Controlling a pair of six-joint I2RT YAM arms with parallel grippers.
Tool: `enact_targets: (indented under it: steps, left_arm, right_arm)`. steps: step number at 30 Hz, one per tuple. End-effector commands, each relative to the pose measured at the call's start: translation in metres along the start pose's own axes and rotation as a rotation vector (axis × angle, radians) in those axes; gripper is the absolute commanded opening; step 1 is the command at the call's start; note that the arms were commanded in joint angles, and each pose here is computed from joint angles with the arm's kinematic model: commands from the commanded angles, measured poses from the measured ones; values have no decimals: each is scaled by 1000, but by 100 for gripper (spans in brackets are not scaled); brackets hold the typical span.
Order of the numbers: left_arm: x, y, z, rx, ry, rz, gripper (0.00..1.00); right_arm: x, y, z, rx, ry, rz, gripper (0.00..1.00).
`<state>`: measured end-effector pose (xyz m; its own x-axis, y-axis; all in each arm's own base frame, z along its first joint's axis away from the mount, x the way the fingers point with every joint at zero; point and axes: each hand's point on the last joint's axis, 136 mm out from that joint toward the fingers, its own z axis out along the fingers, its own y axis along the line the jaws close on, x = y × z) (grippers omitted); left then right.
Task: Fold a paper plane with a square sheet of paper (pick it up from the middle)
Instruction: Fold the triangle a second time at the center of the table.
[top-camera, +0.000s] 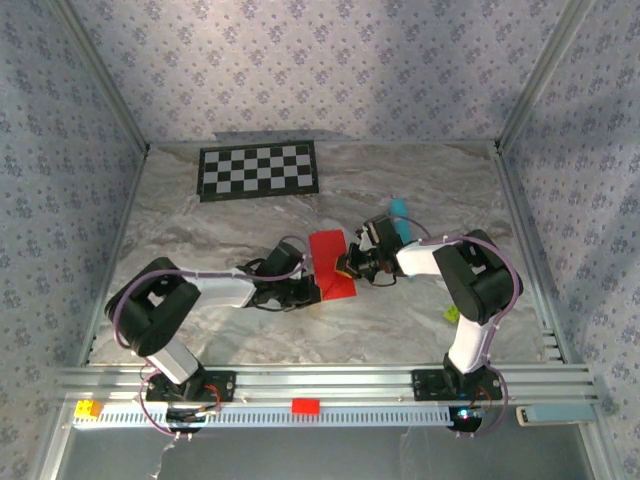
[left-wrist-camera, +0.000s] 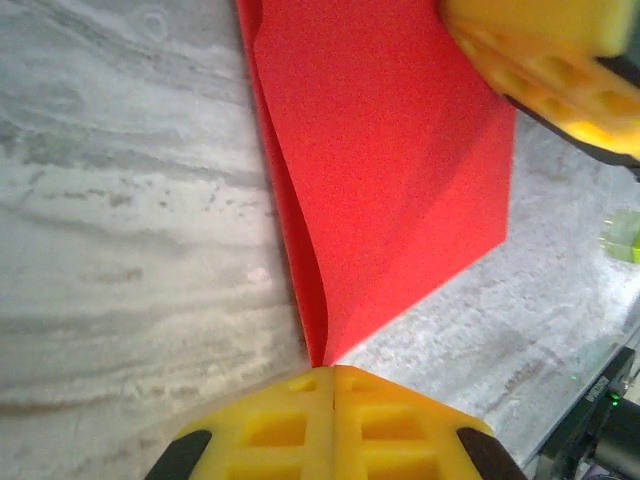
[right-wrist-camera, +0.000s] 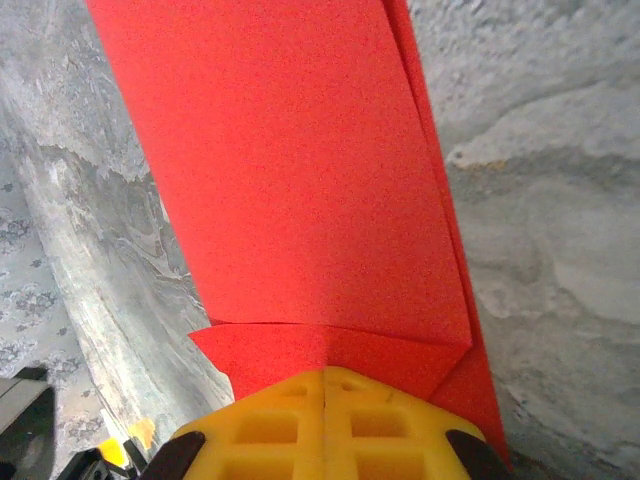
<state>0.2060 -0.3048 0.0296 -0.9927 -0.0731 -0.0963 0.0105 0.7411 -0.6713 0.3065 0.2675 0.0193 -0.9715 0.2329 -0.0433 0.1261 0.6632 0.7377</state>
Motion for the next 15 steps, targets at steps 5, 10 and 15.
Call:
enact_targets:
  steps: [5,10,15]
  left_arm:
    - [-30,-44,-31,89,-109,55,5]
    - [-46,-54,-15,112,-82,47,3]
    - [-51,-48,4,87,-63,33,2]
  right_arm:
    - [12,-49,0,159,22,78,0]
    - [10,-48,0,155,18,78,0]
    - [11,-48,-1,155,16,81,0]
